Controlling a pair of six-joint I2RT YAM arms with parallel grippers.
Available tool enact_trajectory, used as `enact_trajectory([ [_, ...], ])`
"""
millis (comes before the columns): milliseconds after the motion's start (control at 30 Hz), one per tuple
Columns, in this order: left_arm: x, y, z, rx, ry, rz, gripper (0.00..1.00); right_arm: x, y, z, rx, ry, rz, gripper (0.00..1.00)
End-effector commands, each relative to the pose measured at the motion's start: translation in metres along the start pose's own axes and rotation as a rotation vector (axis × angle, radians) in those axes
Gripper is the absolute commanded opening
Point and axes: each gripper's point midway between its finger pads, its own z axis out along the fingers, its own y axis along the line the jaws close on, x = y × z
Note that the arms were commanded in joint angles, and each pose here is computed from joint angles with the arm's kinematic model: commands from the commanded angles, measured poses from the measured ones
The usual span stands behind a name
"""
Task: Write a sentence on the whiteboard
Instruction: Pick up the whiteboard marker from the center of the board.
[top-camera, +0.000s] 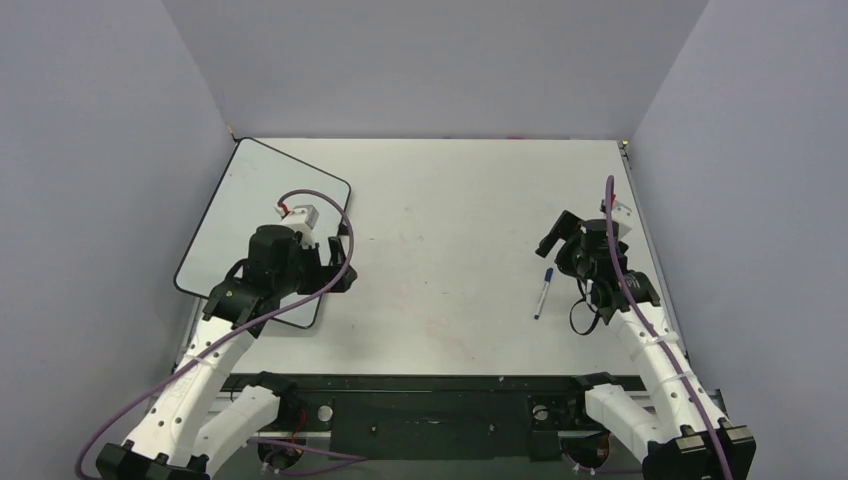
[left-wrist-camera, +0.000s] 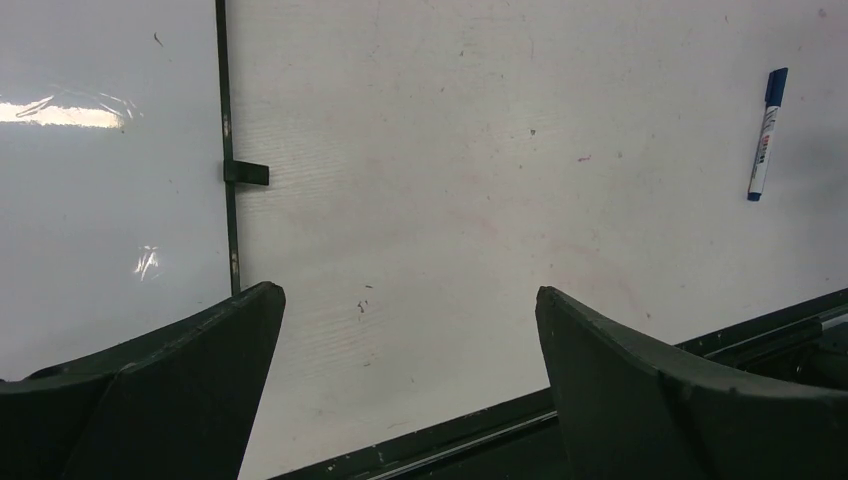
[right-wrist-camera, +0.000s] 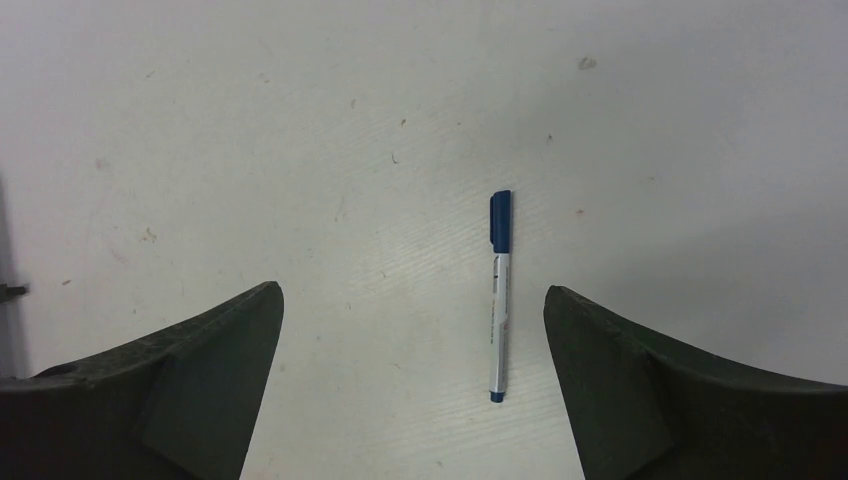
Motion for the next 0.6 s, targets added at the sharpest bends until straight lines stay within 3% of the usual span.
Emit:
enact_trajectory([
  [0,-0.006,-0.01,0.001,0.048,-0.022,0.025,0.97,0.002,-0.013,-0.004,0.074,0.003,0.027,1.0],
  [233,-0.004,-0.013,0.0,0.054,-0.016,0.033,0.97,0.027,-0.034,0.007,0.189,0.098,0.021,1.0],
  [567,-0.002,-0.015,0.0,0.051,-0.009,0.046,0.97,0.057,-0.054,0.023,0.296,0.206,0.006,0.83],
])
